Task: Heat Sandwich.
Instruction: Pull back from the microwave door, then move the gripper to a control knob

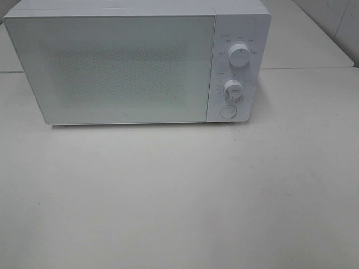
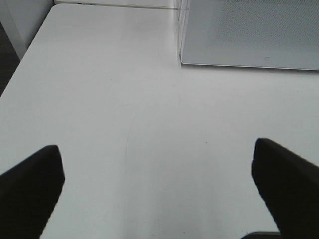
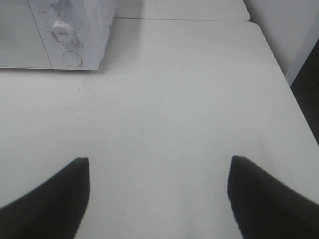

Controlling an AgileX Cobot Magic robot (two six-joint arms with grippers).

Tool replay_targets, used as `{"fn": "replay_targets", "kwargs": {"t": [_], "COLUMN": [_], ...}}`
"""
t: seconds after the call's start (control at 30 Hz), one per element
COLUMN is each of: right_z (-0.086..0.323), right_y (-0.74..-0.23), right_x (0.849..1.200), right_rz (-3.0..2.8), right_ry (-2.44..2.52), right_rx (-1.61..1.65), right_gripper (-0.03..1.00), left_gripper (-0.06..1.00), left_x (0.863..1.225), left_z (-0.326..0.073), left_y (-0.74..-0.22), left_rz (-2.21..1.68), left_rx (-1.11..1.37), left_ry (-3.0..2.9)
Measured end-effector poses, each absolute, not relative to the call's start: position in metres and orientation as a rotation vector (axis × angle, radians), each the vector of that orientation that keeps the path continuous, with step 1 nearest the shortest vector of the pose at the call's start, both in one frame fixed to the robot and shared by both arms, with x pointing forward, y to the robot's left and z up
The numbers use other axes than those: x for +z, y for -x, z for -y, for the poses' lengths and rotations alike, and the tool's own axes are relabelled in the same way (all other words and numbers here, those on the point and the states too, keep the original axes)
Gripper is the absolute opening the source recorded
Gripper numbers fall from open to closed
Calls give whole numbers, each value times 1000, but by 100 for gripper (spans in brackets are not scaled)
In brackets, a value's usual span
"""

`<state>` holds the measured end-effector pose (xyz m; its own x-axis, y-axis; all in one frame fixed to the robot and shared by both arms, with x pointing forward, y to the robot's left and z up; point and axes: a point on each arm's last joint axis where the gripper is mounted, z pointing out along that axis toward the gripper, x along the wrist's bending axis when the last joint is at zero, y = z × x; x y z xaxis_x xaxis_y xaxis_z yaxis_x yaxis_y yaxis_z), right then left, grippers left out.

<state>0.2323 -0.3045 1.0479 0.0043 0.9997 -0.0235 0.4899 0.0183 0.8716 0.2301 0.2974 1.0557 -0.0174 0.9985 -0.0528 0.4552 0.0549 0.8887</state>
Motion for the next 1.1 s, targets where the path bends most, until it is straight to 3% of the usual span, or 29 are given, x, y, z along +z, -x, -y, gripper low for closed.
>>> {"fn": "replay_targets", "kwargs": {"t": [0.27,1.1], "right_z": [301,295], "right_y": [-238,-326], "right_x": [1057,1074], "right_rz": [-1577,-1583], "right_ry": [-1557,-1546], "right_rx": [958,969], "right_gripper": [74,74], "left_gripper": [97,97], "left_x": [1056,1056], "left_z": [-297,-297], "left_y": [-230,-230], "left_rz": [-1577,-1577], "left_rx": [910,910], "left_ry": [-1501,-1501]}}
